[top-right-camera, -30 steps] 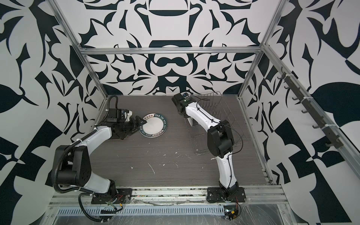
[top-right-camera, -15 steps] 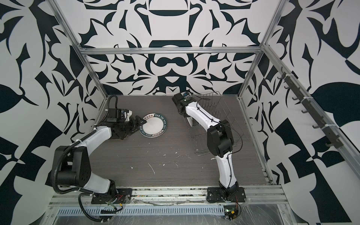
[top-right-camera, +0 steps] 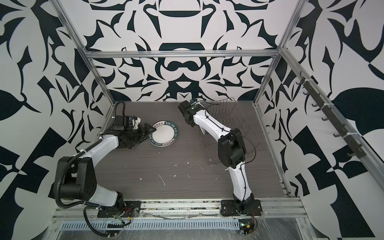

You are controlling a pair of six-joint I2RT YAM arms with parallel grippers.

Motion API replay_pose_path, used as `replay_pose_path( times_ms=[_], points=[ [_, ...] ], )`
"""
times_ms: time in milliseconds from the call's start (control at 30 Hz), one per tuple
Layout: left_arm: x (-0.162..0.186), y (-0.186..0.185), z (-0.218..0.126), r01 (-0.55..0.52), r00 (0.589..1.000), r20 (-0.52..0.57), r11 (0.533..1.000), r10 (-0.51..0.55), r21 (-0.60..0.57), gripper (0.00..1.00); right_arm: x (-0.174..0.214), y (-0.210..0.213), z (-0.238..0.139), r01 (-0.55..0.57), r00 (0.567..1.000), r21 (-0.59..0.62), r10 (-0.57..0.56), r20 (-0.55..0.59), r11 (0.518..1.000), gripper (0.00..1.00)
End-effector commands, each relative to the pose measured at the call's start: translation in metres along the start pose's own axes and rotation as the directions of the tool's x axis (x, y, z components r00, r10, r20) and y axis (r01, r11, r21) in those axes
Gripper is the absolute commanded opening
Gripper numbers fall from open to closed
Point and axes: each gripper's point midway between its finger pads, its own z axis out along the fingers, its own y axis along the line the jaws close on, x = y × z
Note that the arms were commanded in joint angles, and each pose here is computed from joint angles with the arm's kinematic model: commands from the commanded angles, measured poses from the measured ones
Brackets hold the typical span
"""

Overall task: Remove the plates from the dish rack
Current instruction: 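Lower the right gripper into the rack and close on the red-striped plate rim, then lift the red-striped plate out of the rack with the right gripper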

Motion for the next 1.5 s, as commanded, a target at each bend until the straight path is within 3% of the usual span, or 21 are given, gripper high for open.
replay_pose_path(
  times_ms=[0,1033,1467],
  points=[
    [0.002,-0.008,-0.006,-0.016,1.000,-0.002,1.000,0.016,0.009,0.91,-0.022,-0.032,-0.020,-0.073,0.995,0.059,0.068,0.073,0.996,0.00],
    [0.007,-0.024,-0.017,-0.040,0.999,0.013,0.999,0.040,0.019,0.91,-0.052,-0.085,-0.085,-0.111,0.969,0.090,0.088,0.229,0.990,0.00],
    [0.020,-0.049,-0.032,-0.086,0.996,0.038,0.995,0.085,0.040,0.91,-0.051,-0.125,-0.150,-0.204,0.912,0.048,0.172,0.373,0.978,0.00]
  ],
)
